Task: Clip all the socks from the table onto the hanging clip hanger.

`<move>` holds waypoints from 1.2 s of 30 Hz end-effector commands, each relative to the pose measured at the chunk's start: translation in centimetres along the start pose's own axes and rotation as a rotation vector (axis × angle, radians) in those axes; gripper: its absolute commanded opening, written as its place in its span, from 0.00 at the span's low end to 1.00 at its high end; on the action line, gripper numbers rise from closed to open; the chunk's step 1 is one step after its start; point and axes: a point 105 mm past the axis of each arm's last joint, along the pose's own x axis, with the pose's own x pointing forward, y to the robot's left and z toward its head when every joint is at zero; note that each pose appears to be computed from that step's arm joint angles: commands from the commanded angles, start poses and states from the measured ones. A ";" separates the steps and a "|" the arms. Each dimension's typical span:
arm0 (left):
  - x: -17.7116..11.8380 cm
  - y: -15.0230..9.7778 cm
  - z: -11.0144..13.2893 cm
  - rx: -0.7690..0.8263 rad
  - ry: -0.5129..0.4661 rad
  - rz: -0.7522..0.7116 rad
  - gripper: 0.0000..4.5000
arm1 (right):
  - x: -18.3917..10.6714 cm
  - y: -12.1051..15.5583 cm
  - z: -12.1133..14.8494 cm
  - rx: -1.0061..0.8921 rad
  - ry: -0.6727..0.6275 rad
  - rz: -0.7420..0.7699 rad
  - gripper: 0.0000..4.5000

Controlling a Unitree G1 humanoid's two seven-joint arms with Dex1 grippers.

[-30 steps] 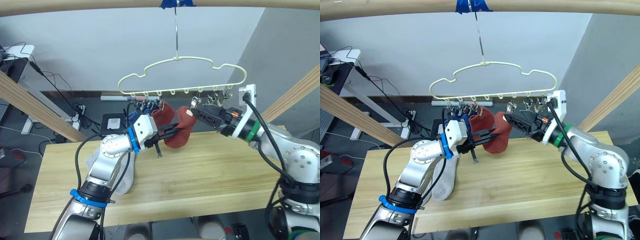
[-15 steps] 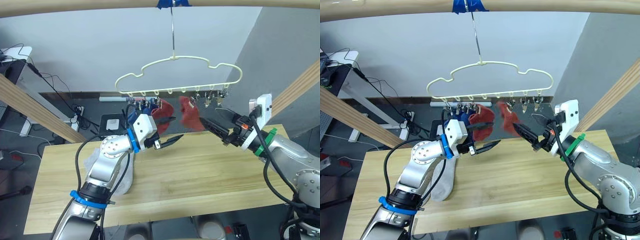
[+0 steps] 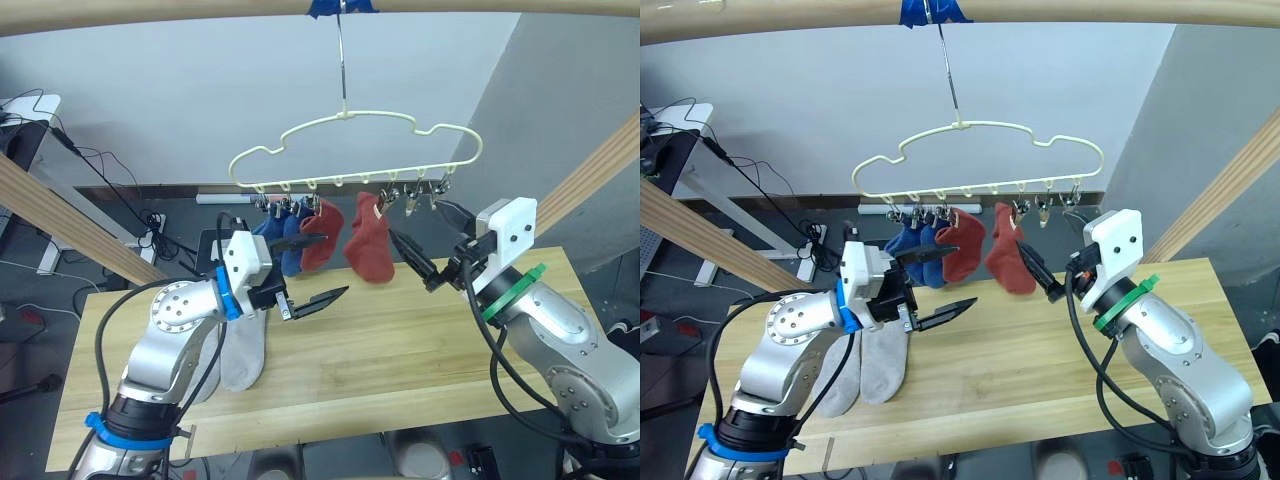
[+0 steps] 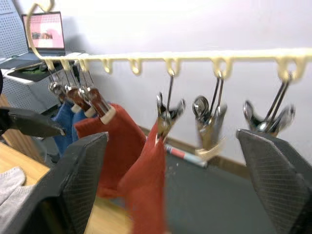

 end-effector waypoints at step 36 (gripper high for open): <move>0.8 -1.1 2.3 0.013 -0.053 0.030 1.00 | 3.9 -2.0 -0.1 -0.080 -0.069 -0.271 0.66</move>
